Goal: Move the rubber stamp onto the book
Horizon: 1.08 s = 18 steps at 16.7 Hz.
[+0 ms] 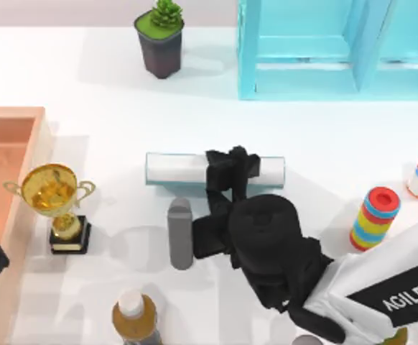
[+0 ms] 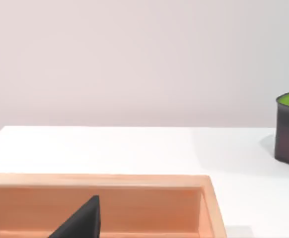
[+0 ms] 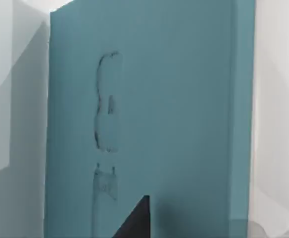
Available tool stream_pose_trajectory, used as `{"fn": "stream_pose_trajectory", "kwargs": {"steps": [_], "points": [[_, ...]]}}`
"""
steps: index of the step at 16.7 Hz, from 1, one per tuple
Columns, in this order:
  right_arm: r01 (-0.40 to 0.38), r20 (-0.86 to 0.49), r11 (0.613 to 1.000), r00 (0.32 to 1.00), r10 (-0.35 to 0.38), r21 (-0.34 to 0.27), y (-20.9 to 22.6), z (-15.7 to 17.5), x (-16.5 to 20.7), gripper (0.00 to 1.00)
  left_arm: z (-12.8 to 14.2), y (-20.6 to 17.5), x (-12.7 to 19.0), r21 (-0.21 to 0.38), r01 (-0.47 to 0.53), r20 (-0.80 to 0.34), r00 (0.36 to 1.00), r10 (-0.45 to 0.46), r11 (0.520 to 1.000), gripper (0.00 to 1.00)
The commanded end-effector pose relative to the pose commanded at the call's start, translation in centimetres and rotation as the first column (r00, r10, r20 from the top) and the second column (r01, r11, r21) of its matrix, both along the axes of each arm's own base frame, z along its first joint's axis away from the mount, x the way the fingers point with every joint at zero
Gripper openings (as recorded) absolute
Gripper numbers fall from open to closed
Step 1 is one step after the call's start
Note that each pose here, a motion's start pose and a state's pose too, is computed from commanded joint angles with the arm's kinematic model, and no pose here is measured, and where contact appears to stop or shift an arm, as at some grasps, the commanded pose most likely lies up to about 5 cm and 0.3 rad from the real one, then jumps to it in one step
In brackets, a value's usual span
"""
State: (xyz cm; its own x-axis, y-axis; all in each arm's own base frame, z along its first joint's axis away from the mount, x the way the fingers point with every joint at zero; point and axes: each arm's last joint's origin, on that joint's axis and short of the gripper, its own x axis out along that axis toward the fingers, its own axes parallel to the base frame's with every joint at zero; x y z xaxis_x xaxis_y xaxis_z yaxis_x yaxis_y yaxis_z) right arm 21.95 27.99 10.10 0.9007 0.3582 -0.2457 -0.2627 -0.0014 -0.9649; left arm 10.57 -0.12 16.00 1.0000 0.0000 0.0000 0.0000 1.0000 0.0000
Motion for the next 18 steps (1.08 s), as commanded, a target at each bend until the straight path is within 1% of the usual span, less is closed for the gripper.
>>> {"fn": "stream_pose_trajectory", "kwargs": {"steps": [2,3,12,13,14,16,18], "points": [[0.000,0.000,1.000,1.000,0.000,0.000,0.0,0.0,0.0,0.98,0.0,0.0,0.0,0.000,0.000,0.000,1.000,0.000,1.000,1.00],[0.000,0.000,1.000,1.000,0.000,0.000,0.0,0.0,0.0,1.00,0.0,0.0,0.0,0.000,0.000,0.000,1.000,0.000,1.000,1.00],[0.003,-0.001,1.000,1.000,-0.003,0.001,0.0,0.0,0.0,1.00,0.0,0.0,0.0,0.000,0.000,0.000,1.000,0.000,1.000,1.00],[0.013,0.005,1.000,1.000,-0.013,0.021,0.1,0.4,0.0,1.00,0.0,0.0,0.0,0.000,0.000,0.000,1.000,0.000,1.000,1.00],[0.032,0.019,0.998,0.999,-0.033,0.057,0.3,1.4,-0.1,1.00,0.0,0.0,0.0,0.000,0.000,0.000,1.000,0.000,1.000,1.00],[0.073,0.052,0.985,0.995,-0.082,0.155,0.9,3.9,-0.8,1.00,0.0,0.0,0.0,0.000,0.000,0.000,1.000,0.000,1.000,1.00],[0.102,0.072,0.962,0.990,-0.124,0.252,1.4,6.5,-2.5,1.00,0.0,0.0,0.0,0.000,0.000,0.000,1.000,0.000,1.000,1.00]]}}
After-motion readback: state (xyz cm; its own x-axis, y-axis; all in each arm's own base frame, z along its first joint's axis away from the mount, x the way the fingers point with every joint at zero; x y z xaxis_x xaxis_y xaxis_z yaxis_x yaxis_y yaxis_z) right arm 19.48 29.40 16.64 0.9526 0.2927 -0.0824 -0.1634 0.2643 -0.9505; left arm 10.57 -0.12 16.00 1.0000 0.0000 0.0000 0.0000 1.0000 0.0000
